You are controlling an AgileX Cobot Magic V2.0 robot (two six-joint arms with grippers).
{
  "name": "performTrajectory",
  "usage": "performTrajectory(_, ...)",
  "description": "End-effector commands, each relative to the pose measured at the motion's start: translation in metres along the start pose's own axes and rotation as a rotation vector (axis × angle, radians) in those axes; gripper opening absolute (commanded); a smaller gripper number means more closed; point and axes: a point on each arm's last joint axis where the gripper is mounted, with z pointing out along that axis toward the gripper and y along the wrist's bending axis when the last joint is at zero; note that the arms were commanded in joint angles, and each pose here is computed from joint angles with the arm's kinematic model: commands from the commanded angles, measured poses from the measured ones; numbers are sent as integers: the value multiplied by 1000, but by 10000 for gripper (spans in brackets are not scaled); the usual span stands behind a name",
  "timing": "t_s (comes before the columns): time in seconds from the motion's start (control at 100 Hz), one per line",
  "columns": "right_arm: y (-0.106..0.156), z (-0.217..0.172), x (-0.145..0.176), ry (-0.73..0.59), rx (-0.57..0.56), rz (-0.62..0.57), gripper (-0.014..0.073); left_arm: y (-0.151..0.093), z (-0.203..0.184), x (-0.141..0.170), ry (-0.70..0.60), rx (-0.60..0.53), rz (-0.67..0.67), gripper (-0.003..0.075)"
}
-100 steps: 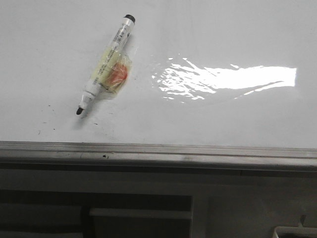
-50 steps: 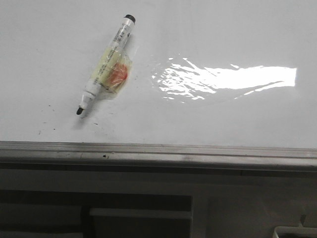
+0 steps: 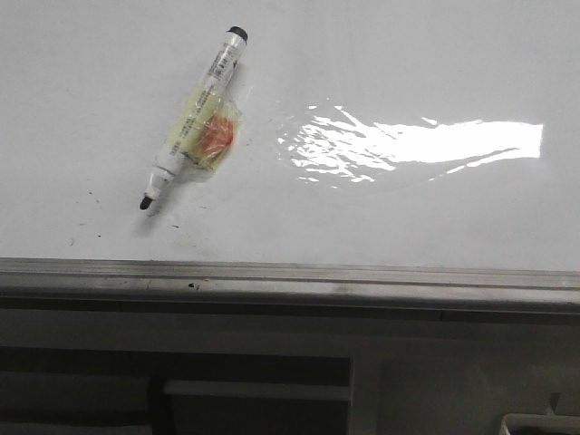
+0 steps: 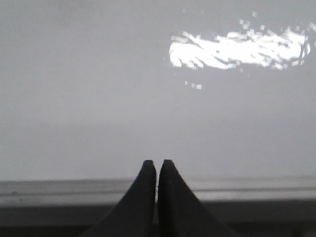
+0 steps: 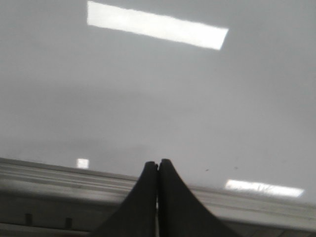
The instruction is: Write number 5 on whiteboard
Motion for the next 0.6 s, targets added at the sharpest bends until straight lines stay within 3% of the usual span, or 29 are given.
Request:
performTrajectory(0.0, 5, -1, -11, -178, -26, -80, -63, 0, -2, -9, -171, 3, -84, -20)
performTrajectory(0.13, 11, -7, -29, -394, -94, -47, -63, 2, -3, -15, -245, 14, -286, -20)
performTrajectory(0.23, 12, -11, -39, -498, -151, 120, -63, 2, -3, -15, -247, 25, -409, -20)
performTrajectory(0.44, 9, -8, -33, -411, -166, 418, -63, 4, -3, -16, -252, 46, -684, -20)
performTrajectory(0.59, 2, -12, -43, -456, -183, 623, -63, 2, -6, -25, -258, 73, -711, -20)
